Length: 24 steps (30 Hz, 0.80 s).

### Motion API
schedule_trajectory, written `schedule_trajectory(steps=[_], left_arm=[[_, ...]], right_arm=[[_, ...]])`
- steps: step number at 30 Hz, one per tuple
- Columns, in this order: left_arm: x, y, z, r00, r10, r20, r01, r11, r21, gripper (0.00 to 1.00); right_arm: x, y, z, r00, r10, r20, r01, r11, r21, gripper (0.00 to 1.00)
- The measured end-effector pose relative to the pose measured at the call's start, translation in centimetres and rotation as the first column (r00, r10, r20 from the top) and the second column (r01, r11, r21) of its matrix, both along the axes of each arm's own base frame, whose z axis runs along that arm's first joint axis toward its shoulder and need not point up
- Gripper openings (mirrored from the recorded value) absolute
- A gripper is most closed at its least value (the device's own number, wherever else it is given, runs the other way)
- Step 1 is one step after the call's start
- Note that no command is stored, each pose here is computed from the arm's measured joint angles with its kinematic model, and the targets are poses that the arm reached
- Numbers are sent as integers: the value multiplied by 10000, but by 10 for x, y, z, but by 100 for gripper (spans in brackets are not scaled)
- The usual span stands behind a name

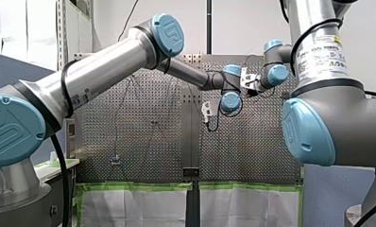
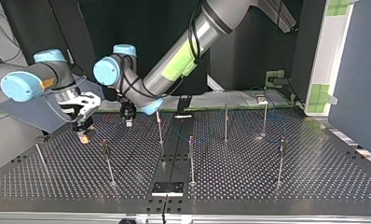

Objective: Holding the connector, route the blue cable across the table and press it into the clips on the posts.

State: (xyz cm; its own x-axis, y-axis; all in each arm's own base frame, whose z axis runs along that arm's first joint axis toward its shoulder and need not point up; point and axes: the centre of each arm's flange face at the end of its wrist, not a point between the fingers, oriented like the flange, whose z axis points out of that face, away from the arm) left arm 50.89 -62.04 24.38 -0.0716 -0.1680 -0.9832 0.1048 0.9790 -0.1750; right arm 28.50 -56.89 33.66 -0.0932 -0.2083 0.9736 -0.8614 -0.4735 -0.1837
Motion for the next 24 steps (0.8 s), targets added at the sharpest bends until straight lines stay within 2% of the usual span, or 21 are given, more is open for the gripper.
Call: schedule_trajectory(steps=[5,15,24], left_arm=[[-5,0,26,9997,-47,231,52,9997,-223,0],[-16,-2,42,9997,-147,181,153,9995,-285,0],[-26,1,77,9988,55,495,-25,9983,-590,0]], right_arm=[[-2,8,26,9999,83,123,-79,9994,-328,0],[-4,17,44,9999,97,142,-92,9992,-385,0],[-5,26,73,9996,173,205,-160,9979,-624,0]])
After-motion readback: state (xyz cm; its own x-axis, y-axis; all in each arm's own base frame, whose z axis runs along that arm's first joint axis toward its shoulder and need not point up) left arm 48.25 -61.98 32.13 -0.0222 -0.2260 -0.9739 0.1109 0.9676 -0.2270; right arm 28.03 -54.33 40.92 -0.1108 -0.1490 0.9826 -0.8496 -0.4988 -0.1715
